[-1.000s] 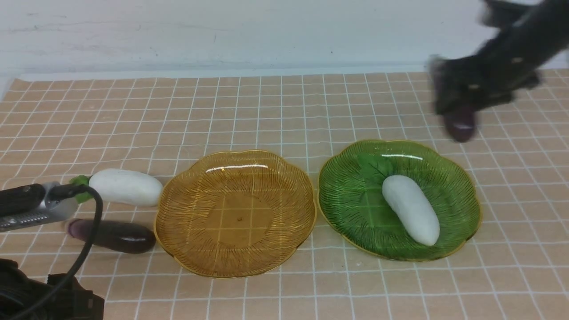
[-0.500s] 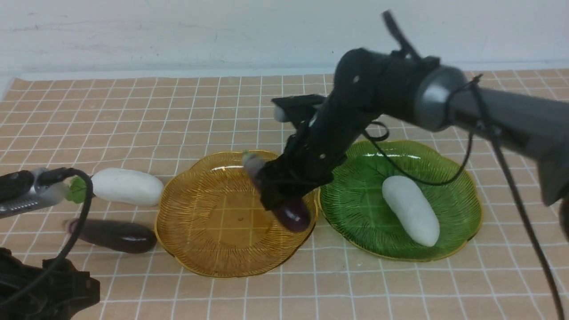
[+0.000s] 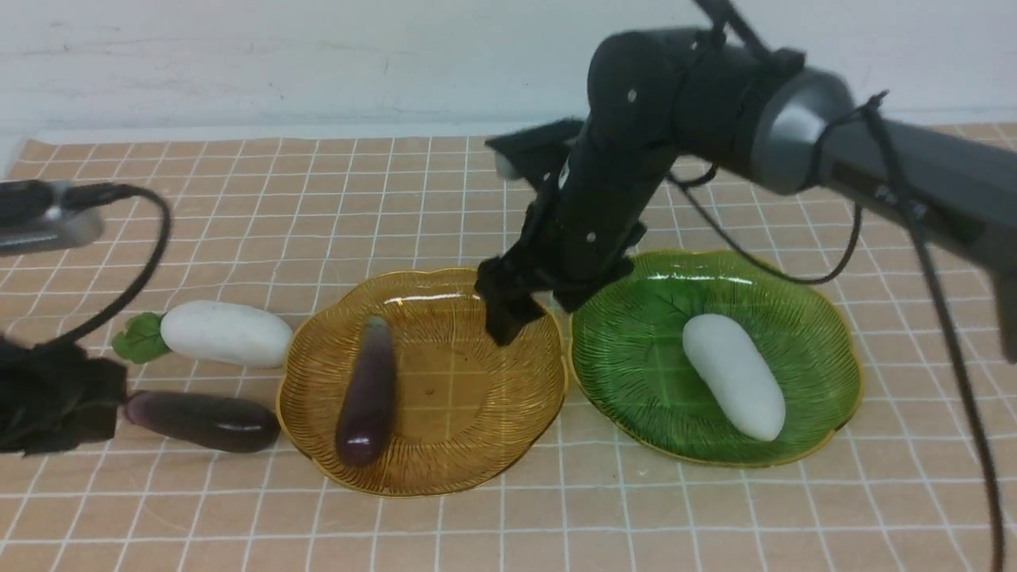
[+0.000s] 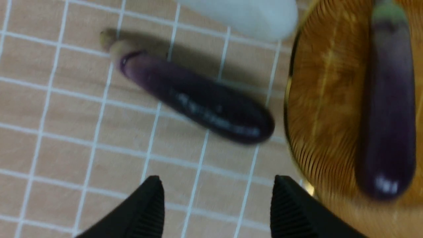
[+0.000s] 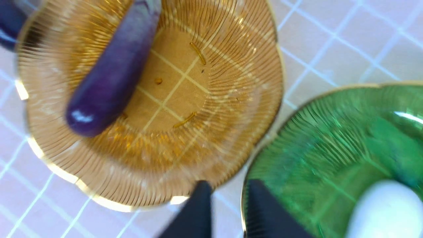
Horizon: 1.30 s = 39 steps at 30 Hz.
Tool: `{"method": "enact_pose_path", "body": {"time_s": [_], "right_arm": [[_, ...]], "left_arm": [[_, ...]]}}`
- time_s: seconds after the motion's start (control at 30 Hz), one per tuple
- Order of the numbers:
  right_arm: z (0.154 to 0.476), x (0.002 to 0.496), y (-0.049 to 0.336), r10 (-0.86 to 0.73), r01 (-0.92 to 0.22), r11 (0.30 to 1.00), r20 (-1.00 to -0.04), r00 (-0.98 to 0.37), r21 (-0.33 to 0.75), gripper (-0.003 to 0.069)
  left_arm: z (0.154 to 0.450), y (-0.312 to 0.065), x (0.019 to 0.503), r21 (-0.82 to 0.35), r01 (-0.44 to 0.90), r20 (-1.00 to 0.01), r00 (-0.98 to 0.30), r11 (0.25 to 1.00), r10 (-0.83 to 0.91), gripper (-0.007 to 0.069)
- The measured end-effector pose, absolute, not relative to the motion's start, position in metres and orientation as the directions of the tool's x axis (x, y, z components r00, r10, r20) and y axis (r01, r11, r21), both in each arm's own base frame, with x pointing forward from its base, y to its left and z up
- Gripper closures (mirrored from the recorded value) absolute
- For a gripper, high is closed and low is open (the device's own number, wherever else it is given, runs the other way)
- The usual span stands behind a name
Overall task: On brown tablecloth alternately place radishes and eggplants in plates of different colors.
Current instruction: 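Pick up the white radish and place it on the plate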
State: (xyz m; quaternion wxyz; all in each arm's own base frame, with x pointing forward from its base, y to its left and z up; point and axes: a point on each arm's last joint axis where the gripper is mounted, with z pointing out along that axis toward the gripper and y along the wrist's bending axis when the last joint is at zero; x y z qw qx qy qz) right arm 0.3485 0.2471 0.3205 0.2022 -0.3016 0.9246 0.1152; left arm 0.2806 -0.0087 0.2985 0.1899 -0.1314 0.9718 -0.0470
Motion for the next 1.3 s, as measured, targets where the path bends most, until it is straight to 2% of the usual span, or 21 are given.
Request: {"method": "enact_pose_path", "body": {"time_s": [0.1, 0.17, 0.33, 0.47, 0.53, 0.6, 0.73, 0.83, 0.97, 1.13, 1.3], "right_arm": [[0.342, 0.33, 0.234, -0.494, -0.597, 0.797, -0.468, -0.733, 0.093, 0.062], [0.351, 0.321, 0.229, -0.49, -0.599, 0.795, -0.477, -0.729, 0.099, 0.0652], [0.365, 0.305, 0.221, -0.516, -0.638, 0.764, -0.502, -0.694, 0.097, 0.0671], [0.37, 0.301, 0.218, -0.521, -0.647, 0.757, -0.513, -0.682, 0.091, 0.0671], [0.371, 0.3, 0.218, -0.525, -0.651, 0.754, -0.516, -0.677, 0.088, 0.0671], [0.374, 0.298, 0.216, -0.542, -0.668, 0.74, -0.524, -0.658, 0.073, 0.0669], [0.377, 0.297, 0.215, -0.567, -0.693, 0.719, -0.532, -0.629, 0.052, 0.0666], [0.377, 0.297, 0.215, -0.569, -0.695, 0.718, -0.532, -0.627, 0.05, 0.0664], [0.377, 0.297, 0.215, -0.572, -0.697, 0.715, -0.532, -0.624, 0.048, 0.0661], [0.375, 0.298, 0.216, -0.575, -0.698, 0.714, -0.528, -0.625, 0.048, 0.0659], [0.375, 0.298, 0.215, -0.58, -0.698, 0.715, -0.527, -0.622, 0.037, 0.0659]], "left_arm": [[0.289, -0.009, 0.306, -0.15, -0.294, -0.315, -0.891, 0.944, -0.327, 0.0221], [0.283, -0.01, 0.323, -0.153, -0.318, -0.305, -0.886, 0.936, -0.351, 0.0211], [0.27, -0.01, 0.356, -0.163, -0.367, -0.279, -0.873, 0.916, -0.4, 0.0155], [0.25, -0.009, 0.381, -0.172, -0.442, -0.267, -0.839, 0.88, -0.474, 0.0064], [0.239, -0.006, 0.389, -0.17, -0.508, -0.26, -0.804, 0.845, -0.535, 0.0022], [0.227, 0.0, 0.393, -0.162, -0.611, -0.237, -0.738, 0.775, -0.632, -0.0003], [0.213, 0.006, 0.397, -0.149, -0.719, -0.22, -0.645, 0.679, -0.731, -0.0013], [0.204, 0.008, 0.403, -0.172, -0.784, -0.234, -0.555, 0.596, -0.798, -0.0008], [0.196, 0.008, 0.411, -0.216, -0.799, -0.25, -0.51, 0.561, -0.823, 0.0015], [0.175, 0.008, 0.423, -0.257, -0.799, -0.256, -0.486, 0.543, -0.836, 0.0067], [0.159, 0.006, 0.427, -0.245, -0.798, -0.236, -0.501, 0.55, -0.833, 0.0182]]}}
